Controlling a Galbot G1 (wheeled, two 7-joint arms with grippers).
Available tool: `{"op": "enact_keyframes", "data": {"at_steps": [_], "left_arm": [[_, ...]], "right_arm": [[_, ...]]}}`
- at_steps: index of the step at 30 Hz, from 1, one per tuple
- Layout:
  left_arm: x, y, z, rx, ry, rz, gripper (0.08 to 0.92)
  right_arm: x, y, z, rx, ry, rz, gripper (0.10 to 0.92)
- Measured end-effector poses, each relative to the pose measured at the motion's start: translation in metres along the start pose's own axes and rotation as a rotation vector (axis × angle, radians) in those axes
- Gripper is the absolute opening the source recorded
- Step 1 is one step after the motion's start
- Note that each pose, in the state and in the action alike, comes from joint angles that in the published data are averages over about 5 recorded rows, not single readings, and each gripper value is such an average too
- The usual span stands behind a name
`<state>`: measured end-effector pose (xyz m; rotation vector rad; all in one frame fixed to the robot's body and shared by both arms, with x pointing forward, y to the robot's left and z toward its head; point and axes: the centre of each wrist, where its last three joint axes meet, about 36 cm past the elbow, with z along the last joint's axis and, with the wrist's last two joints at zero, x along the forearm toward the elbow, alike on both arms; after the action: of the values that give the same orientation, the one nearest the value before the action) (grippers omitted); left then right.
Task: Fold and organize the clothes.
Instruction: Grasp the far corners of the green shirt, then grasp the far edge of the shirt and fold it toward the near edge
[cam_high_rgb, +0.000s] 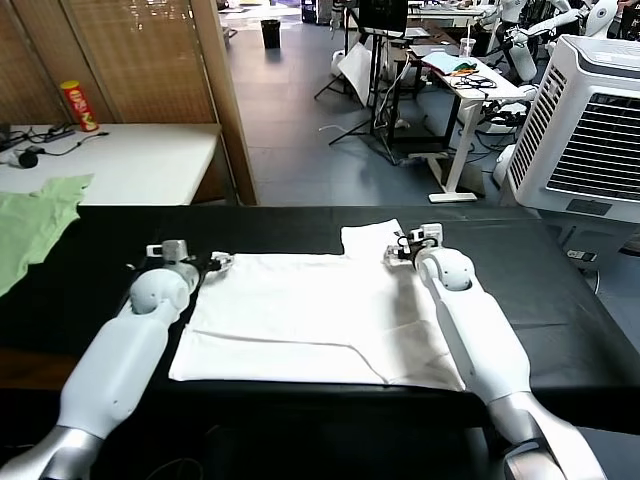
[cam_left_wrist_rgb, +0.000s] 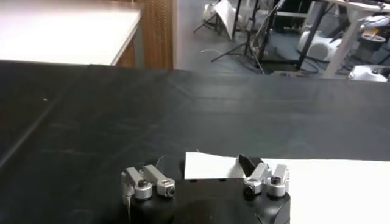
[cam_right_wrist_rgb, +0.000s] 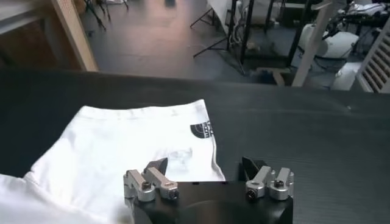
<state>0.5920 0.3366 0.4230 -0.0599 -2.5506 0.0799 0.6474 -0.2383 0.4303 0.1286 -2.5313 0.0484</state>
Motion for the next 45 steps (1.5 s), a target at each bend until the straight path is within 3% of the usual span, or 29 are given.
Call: {"op": "enact_keyframes", "data": {"at_steps": [7, 10, 21, 30, 38, 45], "left_arm": [[0.001, 0.0, 0.005, -0.017, -0.003, 0.0, 0.194], [0.002, 0.0, 0.007, -0.026, -0.013, -0.001, 0.128], [0.024, 0.008, 0.004, -0.045, -0.069, -0.02, 0.126], [0.084, 0.011, 0.016, -0.109, -0.127, -0.005, 0.126], [0.147, 0.006, 0.048, -0.183, -0.131, 0.001, 0.126], [0.185, 0.009, 0.077, -0.198, -0.115, -0.037, 0.126]], "right_arm": [[0.002, -0.002, 0.012, -0.012, -0.078, -0.003, 0.182], [0.007, -0.007, 0.017, -0.015, -0.121, 0.002, 0.123], [0.063, -0.029, 0.033, 0.01, -0.242, -0.032, 0.122], [0.147, -0.038, 0.066, 0.105, -0.194, -0.011, 0.122], [0.21, -0.023, 0.101, 0.176, -0.089, 0.0, 0.122], [0.236, -0.011, 0.131, 0.194, -0.034, -0.019, 0.122]]}}
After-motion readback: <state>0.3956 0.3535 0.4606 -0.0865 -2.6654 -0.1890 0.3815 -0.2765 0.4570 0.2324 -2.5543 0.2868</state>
